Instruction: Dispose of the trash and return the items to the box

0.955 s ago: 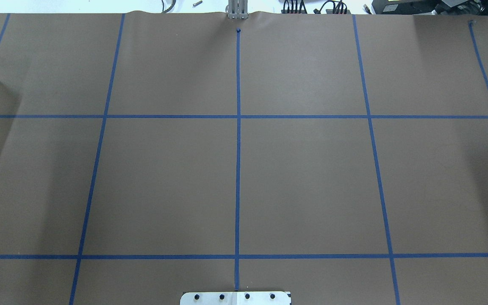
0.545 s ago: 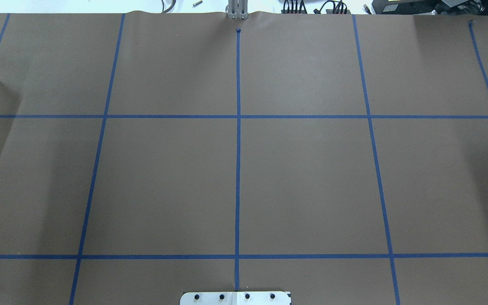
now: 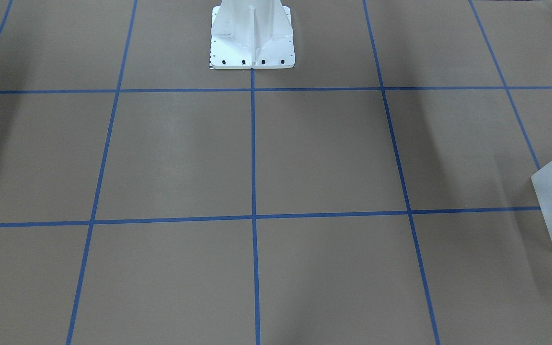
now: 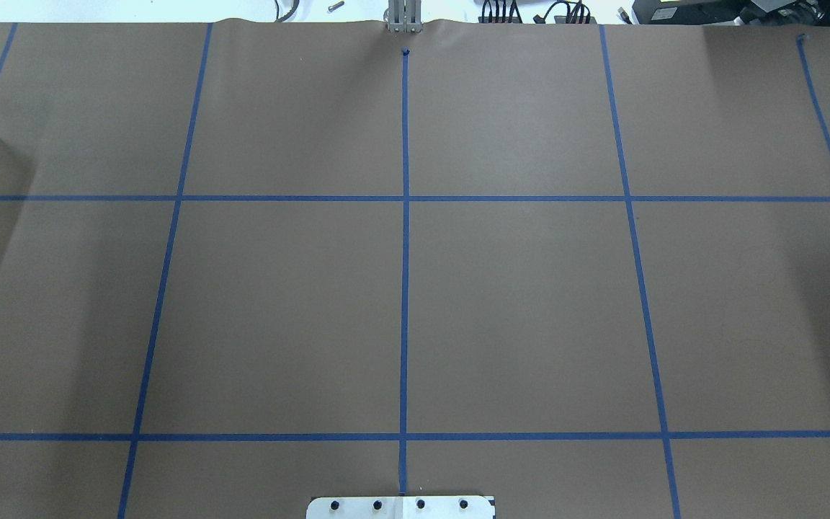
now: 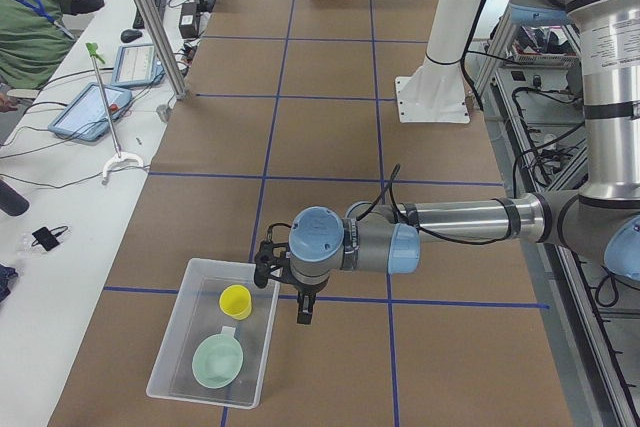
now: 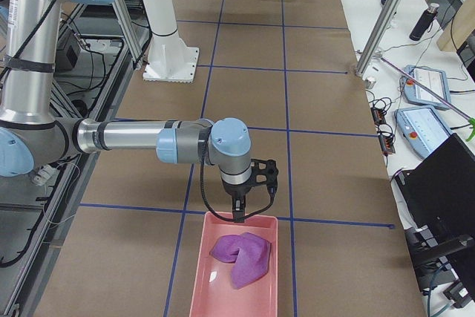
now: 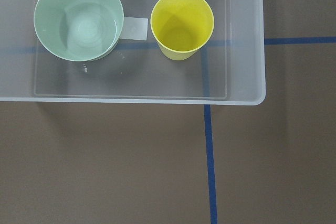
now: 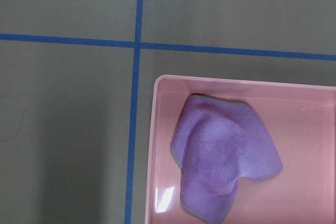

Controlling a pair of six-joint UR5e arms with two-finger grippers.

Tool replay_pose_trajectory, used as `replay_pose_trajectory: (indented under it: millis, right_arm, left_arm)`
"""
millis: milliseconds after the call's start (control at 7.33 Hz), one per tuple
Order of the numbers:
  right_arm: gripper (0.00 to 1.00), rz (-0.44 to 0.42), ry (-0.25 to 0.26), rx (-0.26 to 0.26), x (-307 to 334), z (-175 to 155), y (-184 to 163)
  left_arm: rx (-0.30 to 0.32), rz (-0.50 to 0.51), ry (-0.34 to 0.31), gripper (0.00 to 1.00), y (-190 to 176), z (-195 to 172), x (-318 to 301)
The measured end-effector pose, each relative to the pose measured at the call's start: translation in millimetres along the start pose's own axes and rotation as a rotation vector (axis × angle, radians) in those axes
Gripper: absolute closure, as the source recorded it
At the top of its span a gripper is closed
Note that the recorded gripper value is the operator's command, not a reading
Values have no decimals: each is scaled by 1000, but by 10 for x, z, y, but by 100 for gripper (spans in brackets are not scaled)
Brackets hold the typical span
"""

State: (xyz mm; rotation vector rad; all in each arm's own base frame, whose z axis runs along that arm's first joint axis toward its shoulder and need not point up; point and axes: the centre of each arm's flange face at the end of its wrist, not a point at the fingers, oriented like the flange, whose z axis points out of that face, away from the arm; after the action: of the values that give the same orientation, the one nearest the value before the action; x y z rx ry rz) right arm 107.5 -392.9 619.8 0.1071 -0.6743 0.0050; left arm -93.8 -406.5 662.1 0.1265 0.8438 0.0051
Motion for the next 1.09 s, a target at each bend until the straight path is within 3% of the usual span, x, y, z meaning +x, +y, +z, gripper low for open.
replay_pose_trajectory:
  millis: [1091]
  right_arm:
    - [0,0,0,2,-8,-9,-2]
  left_arm:
    - [-4,-5,0,1,13,24,-27]
